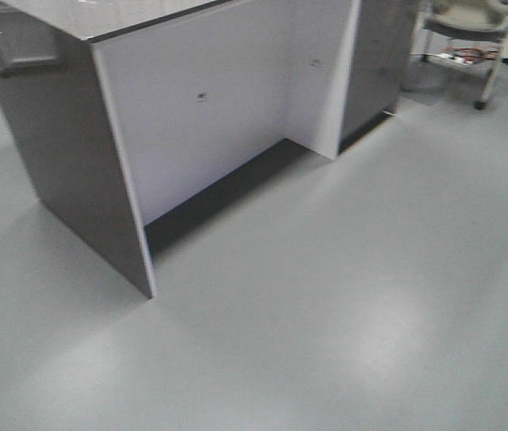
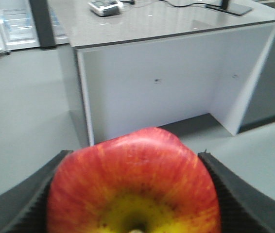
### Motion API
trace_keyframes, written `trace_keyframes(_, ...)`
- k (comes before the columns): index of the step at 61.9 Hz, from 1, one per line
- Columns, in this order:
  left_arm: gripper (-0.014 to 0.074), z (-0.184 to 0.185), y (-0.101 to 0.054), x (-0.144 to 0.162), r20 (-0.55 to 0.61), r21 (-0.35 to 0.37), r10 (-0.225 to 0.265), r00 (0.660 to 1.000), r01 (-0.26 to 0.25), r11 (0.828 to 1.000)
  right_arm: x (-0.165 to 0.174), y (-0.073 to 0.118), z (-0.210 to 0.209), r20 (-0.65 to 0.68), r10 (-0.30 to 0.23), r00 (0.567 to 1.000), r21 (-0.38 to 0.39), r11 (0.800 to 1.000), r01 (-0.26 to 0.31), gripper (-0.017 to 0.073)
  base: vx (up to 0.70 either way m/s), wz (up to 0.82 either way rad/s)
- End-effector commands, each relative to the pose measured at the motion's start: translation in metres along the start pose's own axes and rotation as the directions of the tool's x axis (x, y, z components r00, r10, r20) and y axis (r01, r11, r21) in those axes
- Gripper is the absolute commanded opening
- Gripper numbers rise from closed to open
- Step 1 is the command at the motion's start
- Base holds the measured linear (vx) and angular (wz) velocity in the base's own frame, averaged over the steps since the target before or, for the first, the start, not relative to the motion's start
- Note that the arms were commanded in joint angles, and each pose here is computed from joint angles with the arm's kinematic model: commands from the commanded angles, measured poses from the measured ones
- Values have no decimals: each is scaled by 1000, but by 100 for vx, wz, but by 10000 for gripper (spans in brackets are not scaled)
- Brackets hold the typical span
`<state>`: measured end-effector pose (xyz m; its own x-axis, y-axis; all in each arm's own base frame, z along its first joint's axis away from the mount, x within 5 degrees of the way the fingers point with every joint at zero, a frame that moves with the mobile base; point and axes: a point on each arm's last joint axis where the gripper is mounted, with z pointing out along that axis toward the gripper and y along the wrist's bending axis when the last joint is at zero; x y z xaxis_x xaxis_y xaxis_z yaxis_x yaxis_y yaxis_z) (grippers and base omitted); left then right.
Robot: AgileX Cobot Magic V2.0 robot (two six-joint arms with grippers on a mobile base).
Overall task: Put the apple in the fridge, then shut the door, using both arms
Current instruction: 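Drive the base away from the counter holding the apple in the right gripper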
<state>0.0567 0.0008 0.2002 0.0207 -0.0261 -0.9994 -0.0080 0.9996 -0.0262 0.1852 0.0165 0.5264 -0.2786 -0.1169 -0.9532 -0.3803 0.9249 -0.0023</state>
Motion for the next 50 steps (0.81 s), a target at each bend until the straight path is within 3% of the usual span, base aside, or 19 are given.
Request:
trace_keyframes(1,-6,0,-1,2,54,13,-19,998,19,1000,-14,4,-12,113,-13,993,19,1000,11,-7,-3,51)
trace_keyframes(50,-6,0,-1,2,54,13,-19,998,19,1000,-14,4,-12,113,-13,993,19,1000,11,-7,-2,49)
